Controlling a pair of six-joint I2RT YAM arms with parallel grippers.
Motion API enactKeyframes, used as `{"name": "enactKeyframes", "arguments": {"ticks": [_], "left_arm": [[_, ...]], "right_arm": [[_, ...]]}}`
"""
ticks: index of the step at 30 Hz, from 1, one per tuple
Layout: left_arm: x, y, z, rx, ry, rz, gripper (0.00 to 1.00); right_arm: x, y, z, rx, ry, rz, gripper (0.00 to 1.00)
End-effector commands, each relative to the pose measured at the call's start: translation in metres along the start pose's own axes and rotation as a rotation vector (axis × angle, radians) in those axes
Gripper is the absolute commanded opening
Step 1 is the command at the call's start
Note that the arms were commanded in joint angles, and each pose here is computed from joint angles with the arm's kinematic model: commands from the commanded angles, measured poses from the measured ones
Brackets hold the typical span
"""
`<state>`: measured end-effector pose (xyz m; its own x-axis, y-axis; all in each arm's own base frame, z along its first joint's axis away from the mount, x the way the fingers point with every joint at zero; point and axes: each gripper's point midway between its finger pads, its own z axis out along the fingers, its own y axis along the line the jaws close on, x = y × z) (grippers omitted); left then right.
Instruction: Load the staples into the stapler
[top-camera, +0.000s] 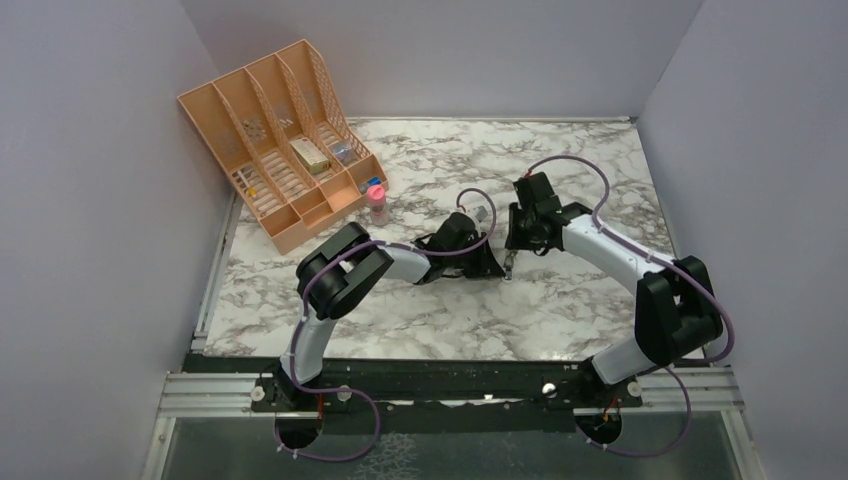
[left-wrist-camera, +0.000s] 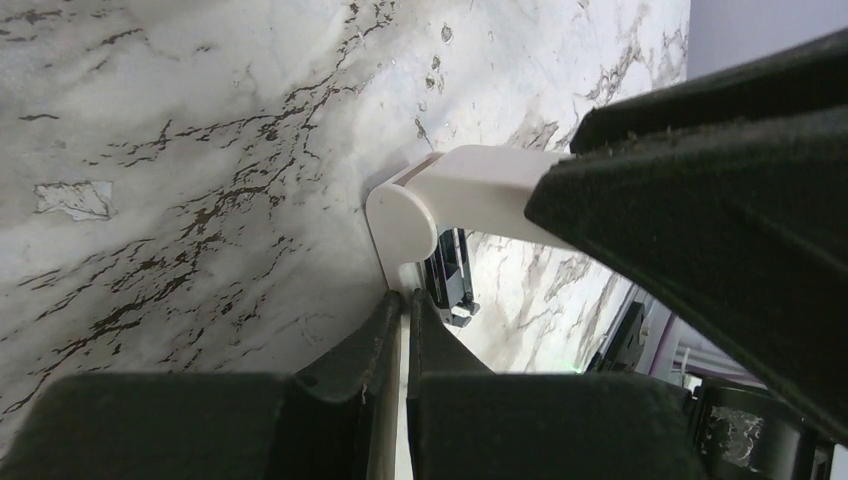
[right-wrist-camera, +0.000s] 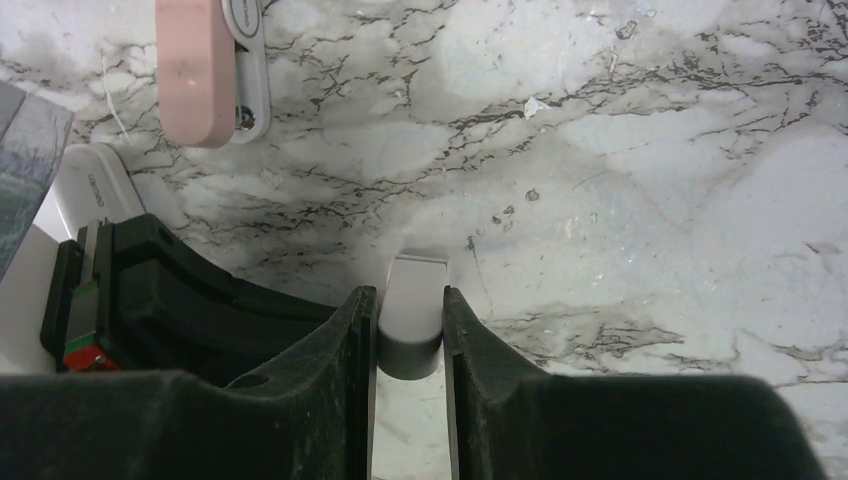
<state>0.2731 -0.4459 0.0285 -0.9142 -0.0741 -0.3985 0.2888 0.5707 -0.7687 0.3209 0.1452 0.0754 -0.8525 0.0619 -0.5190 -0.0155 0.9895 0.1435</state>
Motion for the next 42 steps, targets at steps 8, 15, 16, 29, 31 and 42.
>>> {"name": "enactKeyframes", "arguments": {"ticks": [8, 15, 16, 29, 31, 42], "left_arm": [[0.018, 0.036, 0.014, -0.115, 0.034, 0.002, 0.05], [0.018, 0.036, 0.014, -0.119, 0.032, 0.001, 0.05], [0.018, 0.036, 0.014, -0.118, 0.033, 0.0, 0.05], [0.011, 0.025, 0.005, -0.101, 0.012, -0.001, 0.05], [0.01, 0.025, 0.004, -0.102, 0.01, 0.0, 0.05], [0.009, 0.023, 0.002, -0.102, 0.002, 0.013, 0.07]], "right_arm": [[0.077, 0.005, -0.012, -0.04, 0.253, 0.007, 0.21], [0.091, 0.007, -0.008, -0.061, 0.277, 0.034, 0.2], [0.093, 0.006, -0.007, -0.062, 0.281, 0.036, 0.2], [0.12, -0.01, 0.023, 0.019, 0.327, 0.049, 0.18], [0.118, -0.011, 0.025, 0.029, 0.323, 0.054, 0.18], [0.07, -0.008, 0.002, 0.055, 0.182, 0.062, 0.35]]}}
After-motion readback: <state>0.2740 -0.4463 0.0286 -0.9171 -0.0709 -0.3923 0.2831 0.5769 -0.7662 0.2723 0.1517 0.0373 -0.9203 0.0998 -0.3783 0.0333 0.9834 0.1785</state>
